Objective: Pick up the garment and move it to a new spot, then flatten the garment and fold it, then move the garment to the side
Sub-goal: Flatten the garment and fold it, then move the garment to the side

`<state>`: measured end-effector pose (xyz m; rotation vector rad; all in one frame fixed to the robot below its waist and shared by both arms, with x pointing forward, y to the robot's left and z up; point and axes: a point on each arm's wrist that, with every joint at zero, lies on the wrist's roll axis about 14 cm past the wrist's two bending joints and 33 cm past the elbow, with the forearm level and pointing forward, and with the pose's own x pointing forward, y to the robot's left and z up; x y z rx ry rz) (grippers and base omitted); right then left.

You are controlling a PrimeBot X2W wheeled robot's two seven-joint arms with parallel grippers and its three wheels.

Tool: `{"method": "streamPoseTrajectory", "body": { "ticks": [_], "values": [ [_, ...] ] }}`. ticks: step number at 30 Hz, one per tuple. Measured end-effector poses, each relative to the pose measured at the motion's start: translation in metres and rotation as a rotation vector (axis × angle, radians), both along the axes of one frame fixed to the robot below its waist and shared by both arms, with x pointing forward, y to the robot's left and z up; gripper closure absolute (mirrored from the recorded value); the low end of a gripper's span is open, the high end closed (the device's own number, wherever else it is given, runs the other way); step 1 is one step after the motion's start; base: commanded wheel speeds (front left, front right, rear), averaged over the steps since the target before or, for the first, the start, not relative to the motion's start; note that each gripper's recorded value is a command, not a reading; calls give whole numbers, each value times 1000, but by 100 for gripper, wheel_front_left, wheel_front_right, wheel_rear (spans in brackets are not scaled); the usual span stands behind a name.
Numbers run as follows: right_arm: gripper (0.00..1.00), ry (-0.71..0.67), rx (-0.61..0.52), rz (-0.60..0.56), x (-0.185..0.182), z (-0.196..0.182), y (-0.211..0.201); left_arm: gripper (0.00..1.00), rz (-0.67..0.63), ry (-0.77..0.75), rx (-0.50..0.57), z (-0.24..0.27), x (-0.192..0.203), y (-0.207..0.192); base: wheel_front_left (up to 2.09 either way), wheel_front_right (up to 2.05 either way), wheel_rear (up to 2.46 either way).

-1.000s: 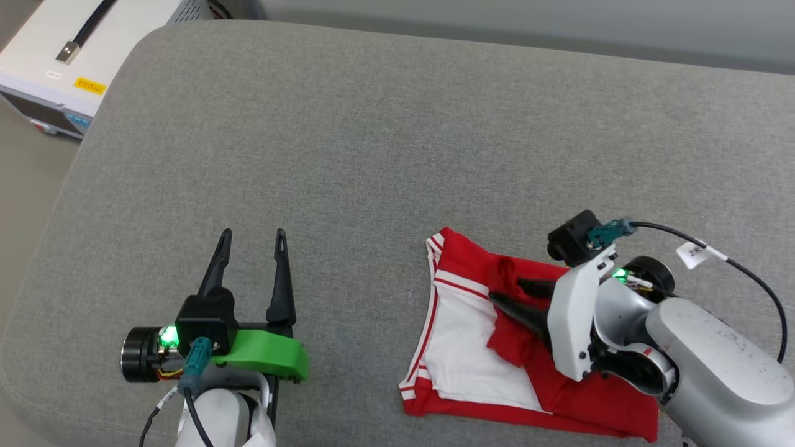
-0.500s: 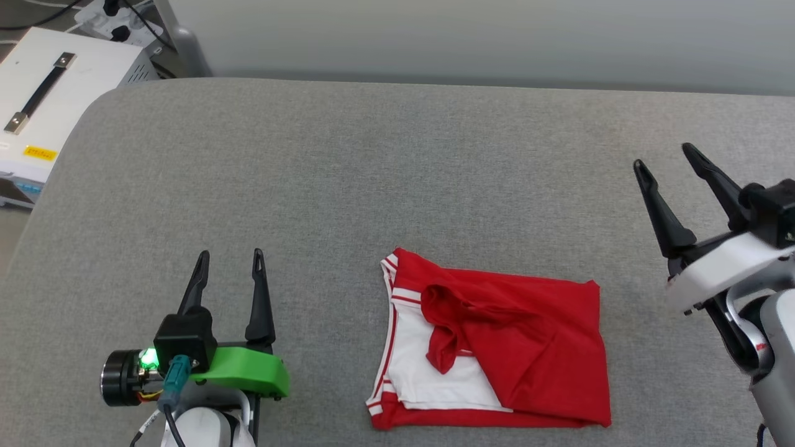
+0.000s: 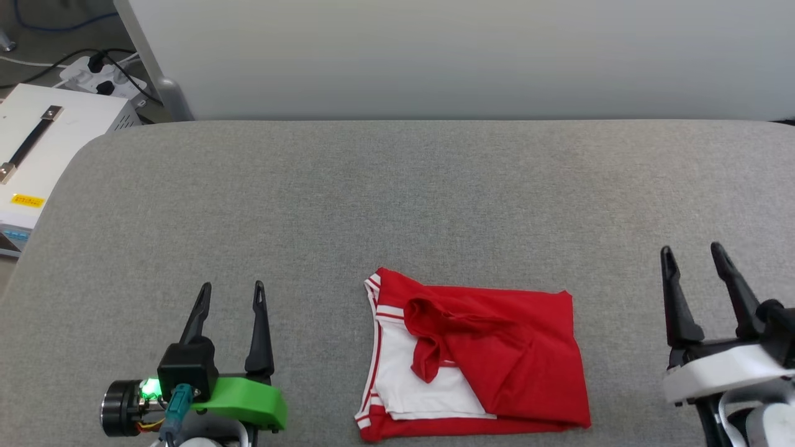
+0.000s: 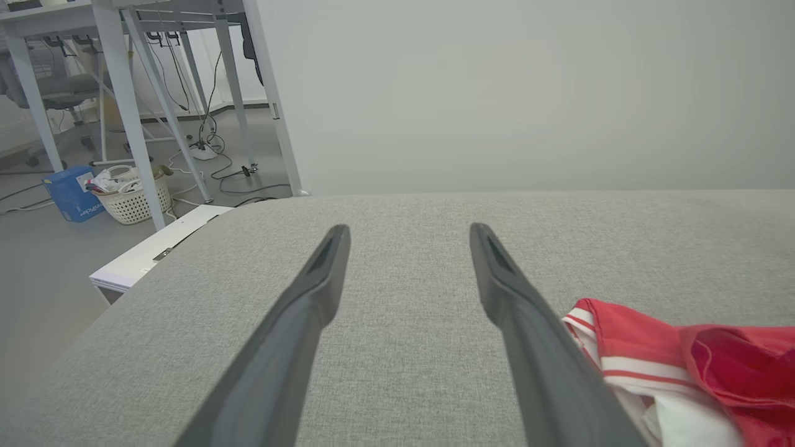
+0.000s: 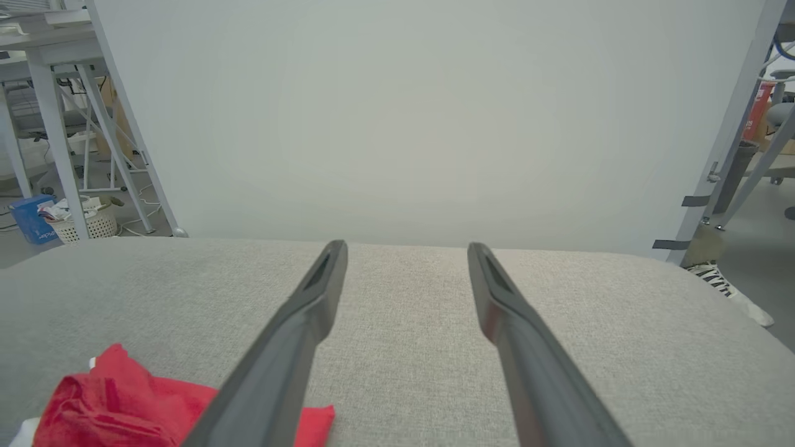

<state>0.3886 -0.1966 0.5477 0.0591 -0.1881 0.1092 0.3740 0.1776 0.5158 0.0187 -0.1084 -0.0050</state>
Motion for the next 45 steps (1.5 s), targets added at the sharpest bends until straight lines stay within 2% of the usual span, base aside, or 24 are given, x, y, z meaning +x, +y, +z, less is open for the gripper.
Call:
{"method": "streamPoseTrajectory", "body": {
  "ticks": [8, 14, 17, 22, 25, 26, 27, 28, 35, 38, 45],
  "values": [
    [0, 91, 47, -14, -21, -32, 5, 0, 16, 13, 3, -4, -9, 7, 0, 0, 0],
    [0, 101, 50, -13, -21, -36, 7, 0, 18, 22, 3, -7, -9, 8, 0, 0, 0],
    [0, 58, 23, -3, -12, -21, 3, 0, 17, 26, 3, -8, -9, 8, 0, 0, 0],
    [0, -81, -12, 85, 24, 44, 9, 0, 14, 35, 3, -11, -6, 8, 0, 0, 0],
    [0, -54, -55, 159, 42, 63, 17, 0, 16, 37, 3, -12, -2, 9, 0, 0, 0],
    [0, -7, -77, 185, 48, 62, 19, 0, 17, 38, 4, -12, -1, 9, 0, 0, 0],
    [0, 210, -95, 269, 55, 35, 30, 0, 22, 43, 4, -14, 2, 11, 0, 0, 0],
    [0, 305, -87, 303, 55, 21, 35, 0, 24, 45, 5, -15, 3, 12, 0, 0, 0],
    [0, 833, -72, 476, 24, -60, 53, 0, 37, 53, 6, -18, 9, 16, 0, 0, 0],
    [0, 988, -47, 522, 7, -90, 59, 0, 39, 56, 6, -19, 12, 17, 0, 0, 0],
    [0, 1167, -3, 565, -11, -144, 79, 0, 55, 69, 9, -24, 20, 22, 0, 0, 0]
  ]
}}
